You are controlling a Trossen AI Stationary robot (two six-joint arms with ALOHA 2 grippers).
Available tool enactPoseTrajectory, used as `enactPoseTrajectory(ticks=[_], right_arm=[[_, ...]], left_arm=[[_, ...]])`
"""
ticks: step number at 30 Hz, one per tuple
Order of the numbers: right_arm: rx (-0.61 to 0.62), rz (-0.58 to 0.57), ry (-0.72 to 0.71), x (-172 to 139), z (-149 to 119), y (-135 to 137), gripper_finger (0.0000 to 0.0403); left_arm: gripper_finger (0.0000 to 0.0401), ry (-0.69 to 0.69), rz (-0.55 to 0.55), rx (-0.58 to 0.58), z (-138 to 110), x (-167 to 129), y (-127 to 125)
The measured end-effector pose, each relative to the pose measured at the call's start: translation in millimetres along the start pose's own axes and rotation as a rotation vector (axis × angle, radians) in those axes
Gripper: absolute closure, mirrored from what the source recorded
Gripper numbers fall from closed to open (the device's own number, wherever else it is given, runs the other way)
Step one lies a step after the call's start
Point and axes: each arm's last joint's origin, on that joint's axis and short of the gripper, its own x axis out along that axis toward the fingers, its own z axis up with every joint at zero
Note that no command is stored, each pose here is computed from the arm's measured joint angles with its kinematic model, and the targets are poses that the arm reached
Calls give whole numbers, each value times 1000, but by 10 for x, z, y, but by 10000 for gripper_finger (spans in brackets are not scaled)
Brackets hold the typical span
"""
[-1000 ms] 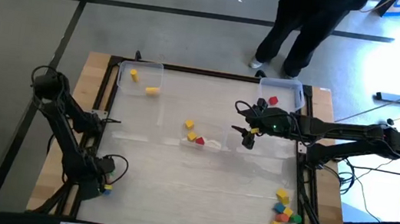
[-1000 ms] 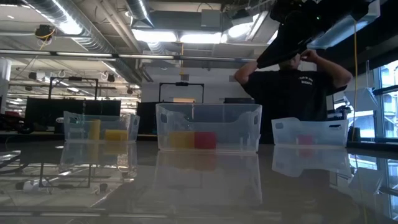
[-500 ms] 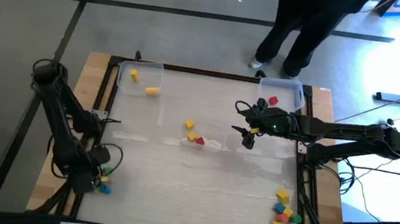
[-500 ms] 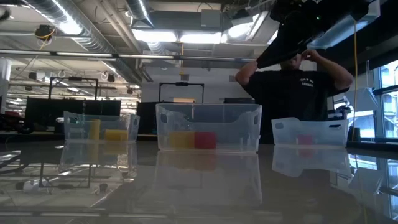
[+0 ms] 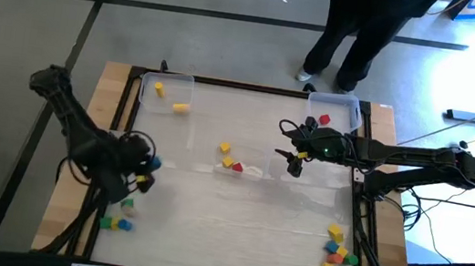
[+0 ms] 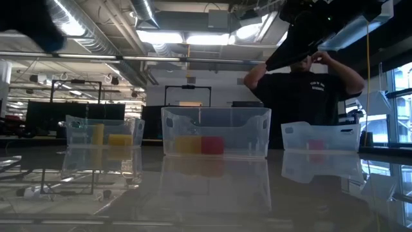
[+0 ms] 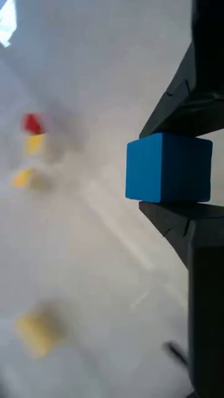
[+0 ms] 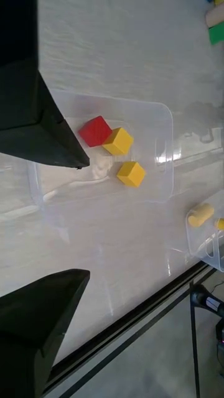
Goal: Sort blocks by size
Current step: Put the blue square block into the bottom transparent bin
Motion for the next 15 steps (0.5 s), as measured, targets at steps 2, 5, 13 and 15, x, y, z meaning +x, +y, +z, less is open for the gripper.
enactPoseTrajectory(ticks=[2,5,13,15], right_arm=[[0,0,0,0,0,0,123],[0,0,0,0,-1,0,123],[-48,-19,-15,0,15,-6,123],[-48,-19,-15,0,15,-5,123]], left_arm=[[282,-54,24,27,90,94,-36],[283,-115,38,92,234,253,-134],[280,-203,66,261,584,733,-374],[280,-211,64,280,654,858,-417]])
